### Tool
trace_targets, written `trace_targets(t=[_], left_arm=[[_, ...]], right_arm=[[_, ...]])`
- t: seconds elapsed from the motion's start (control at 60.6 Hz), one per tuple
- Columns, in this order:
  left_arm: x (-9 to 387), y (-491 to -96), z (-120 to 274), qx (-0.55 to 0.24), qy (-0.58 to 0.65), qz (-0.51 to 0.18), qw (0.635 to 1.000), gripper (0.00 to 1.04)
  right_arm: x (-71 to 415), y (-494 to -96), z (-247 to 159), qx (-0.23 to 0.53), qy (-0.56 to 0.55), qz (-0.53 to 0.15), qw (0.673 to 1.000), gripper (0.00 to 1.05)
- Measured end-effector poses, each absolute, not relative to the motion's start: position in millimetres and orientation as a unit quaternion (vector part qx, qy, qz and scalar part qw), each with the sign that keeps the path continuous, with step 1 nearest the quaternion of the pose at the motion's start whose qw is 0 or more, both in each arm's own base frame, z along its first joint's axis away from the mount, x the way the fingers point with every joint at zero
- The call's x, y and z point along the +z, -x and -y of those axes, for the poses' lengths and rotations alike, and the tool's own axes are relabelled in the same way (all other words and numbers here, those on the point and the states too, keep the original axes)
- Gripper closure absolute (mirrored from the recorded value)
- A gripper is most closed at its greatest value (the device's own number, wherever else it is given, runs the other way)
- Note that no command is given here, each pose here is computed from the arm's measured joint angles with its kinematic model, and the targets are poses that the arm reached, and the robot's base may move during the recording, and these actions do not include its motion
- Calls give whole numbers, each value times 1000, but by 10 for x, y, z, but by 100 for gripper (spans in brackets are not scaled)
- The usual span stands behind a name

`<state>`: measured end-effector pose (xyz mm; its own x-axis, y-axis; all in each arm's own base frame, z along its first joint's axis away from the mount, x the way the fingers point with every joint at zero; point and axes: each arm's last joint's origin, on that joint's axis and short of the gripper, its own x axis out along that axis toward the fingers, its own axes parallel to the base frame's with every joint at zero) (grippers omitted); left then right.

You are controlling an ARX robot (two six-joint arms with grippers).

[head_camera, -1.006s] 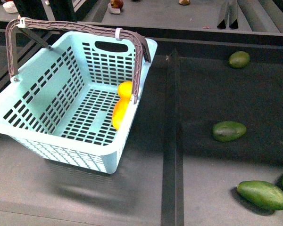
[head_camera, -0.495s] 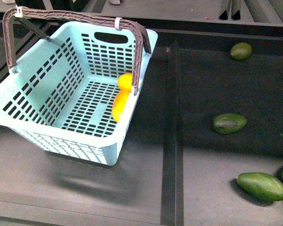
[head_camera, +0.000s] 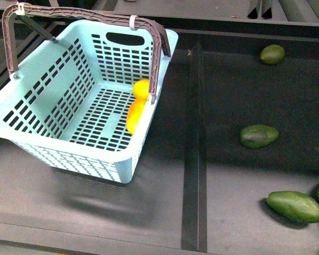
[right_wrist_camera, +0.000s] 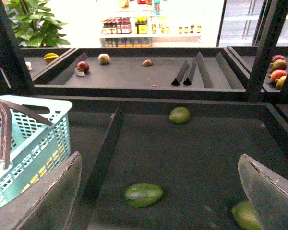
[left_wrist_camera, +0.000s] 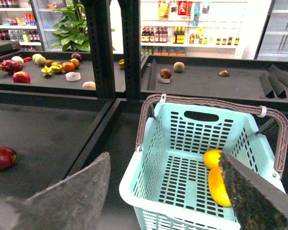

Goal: Pick lemon and mango into basket

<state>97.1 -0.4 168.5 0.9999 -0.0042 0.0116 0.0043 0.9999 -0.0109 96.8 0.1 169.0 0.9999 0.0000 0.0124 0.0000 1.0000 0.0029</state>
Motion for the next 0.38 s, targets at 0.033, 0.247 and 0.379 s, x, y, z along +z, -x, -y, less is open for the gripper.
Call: trace_targets(t=[0.033,0.247,0.379], left_arm=[[1685,-971,4,-2,5,6,1000,9],[1685,-971,4,-2,5,6,1000,7],[1685,-971,4,-2,5,6,1000,7]], right_arm=[[1690,-968,-1,0,-1,6,1000,9],[1690,-968,-1,0,-1,6,1000,9],[1690,-968,-1,0,-1,6,1000,9]])
